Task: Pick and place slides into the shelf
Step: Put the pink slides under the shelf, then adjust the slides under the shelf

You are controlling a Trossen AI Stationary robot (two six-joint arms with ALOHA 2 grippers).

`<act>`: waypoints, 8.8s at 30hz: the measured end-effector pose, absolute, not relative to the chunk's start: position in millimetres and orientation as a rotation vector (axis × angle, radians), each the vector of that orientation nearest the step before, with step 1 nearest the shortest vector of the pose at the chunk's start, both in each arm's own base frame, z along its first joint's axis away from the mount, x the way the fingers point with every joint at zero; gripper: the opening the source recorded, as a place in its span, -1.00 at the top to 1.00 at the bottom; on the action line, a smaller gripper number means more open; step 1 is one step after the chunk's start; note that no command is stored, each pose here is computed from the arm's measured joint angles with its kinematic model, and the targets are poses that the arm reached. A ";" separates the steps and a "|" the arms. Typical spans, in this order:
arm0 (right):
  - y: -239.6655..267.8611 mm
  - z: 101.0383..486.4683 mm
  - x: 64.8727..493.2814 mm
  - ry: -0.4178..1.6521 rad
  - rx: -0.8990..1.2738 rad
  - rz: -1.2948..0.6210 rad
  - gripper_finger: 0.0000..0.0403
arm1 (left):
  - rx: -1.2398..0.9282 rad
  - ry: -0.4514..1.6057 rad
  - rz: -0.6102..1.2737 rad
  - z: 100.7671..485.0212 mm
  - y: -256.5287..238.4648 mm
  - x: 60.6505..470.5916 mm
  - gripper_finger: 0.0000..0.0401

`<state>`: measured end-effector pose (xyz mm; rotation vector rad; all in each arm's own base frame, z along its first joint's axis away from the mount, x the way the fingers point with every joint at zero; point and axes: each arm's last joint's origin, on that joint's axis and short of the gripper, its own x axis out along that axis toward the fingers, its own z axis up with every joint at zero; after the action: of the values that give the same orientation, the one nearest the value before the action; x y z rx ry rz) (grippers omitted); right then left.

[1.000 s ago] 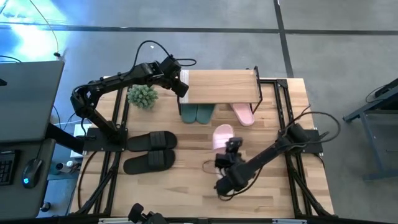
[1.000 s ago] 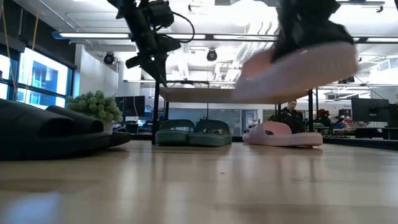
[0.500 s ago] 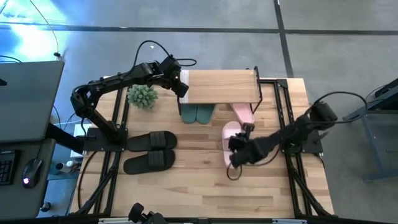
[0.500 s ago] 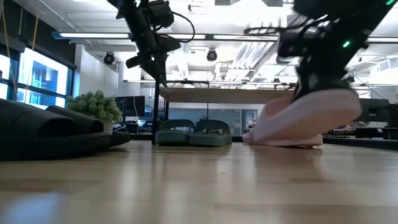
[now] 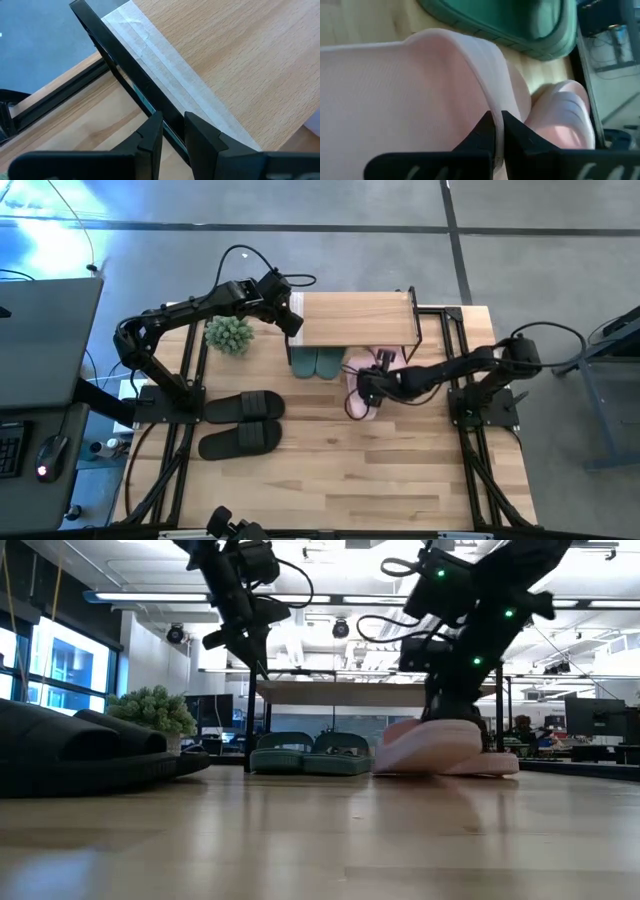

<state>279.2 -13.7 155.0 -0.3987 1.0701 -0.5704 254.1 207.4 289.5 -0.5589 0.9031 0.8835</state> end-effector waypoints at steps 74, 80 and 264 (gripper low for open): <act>-62.5 158.8 273.4 1.099 -0.290 -0.662 0.43 | -0.557 0.902 0.880 289.4 207.5 254.4 0.67; -52.3 172.3 265.8 1.072 -0.237 -0.641 0.43 | -0.557 0.902 0.880 289.4 207.5 254.4 0.67; -243.6 312.2 137.2 0.342 0.580 -1.683 1.00 | -0.480 0.901 0.876 290.6 209.7 255.6 0.67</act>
<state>137.2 -243.6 312.2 0.5802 0.3417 -1.6827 255.6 209.7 290.6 -0.4805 0.9007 0.8761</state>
